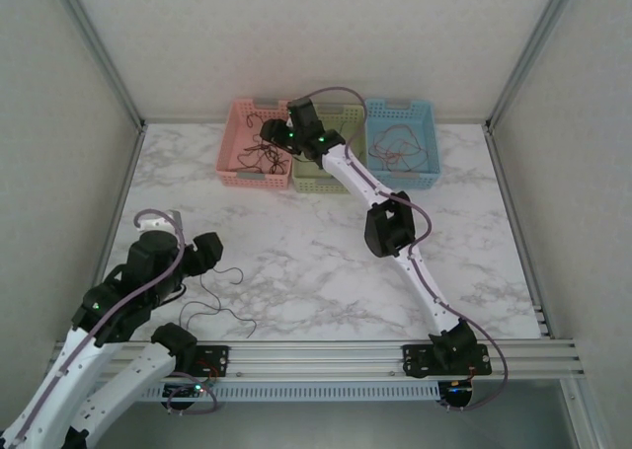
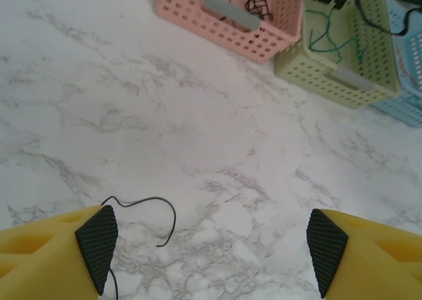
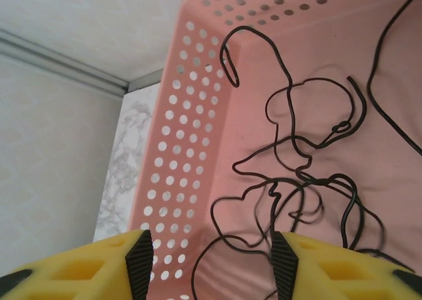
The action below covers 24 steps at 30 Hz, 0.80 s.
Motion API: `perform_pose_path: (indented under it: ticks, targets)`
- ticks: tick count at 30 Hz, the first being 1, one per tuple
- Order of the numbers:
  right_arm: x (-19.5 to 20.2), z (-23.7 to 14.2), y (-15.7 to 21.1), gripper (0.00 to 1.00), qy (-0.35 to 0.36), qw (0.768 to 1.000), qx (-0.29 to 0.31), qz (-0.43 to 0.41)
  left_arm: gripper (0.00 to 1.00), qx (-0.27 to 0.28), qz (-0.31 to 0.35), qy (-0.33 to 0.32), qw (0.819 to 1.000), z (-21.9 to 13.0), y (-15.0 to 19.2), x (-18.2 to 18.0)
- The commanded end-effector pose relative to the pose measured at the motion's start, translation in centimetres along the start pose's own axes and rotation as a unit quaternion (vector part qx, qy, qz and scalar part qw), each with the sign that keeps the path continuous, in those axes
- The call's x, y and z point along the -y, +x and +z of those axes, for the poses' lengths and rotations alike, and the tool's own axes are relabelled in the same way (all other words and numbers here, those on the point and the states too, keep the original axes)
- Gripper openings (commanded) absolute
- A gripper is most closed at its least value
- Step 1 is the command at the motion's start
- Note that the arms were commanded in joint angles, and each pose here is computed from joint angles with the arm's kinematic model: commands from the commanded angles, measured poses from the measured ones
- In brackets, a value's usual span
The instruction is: Untangle the cables
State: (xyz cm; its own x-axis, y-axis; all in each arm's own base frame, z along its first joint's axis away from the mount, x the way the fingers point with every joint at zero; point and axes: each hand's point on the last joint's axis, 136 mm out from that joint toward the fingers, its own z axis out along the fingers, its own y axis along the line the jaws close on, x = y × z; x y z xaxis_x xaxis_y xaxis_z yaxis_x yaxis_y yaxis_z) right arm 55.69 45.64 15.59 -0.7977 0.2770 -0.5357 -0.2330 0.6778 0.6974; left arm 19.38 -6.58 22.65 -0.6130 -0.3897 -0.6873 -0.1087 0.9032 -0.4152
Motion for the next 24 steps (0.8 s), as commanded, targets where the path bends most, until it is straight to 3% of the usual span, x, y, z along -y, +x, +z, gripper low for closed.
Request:
perform_pose_path:
  ticks: [1, 13, 24]
  targets:
    - [-2.3, -1.9, -2.1, 0.56, -0.003, 0.998, 0.034, -0.049, 0.78, -0.007, -0.038, -0.021, 0.999, 1.2, 0.8, -0.8]
    - [-6.3, -12.3, -2.2, 0.54, 0.018, 0.993, -0.004, -0.118, 0.78, -0.087, -0.115, -0.107, 0.984, 8.1, 9.4, -5.8]
    - [-6.4, -21.3, 0.4, 0.54, 0.013, 0.991, 0.004, -0.134, 0.77, -0.097, -0.132, -0.220, 0.962, 8.7, 11.5, -9.5]
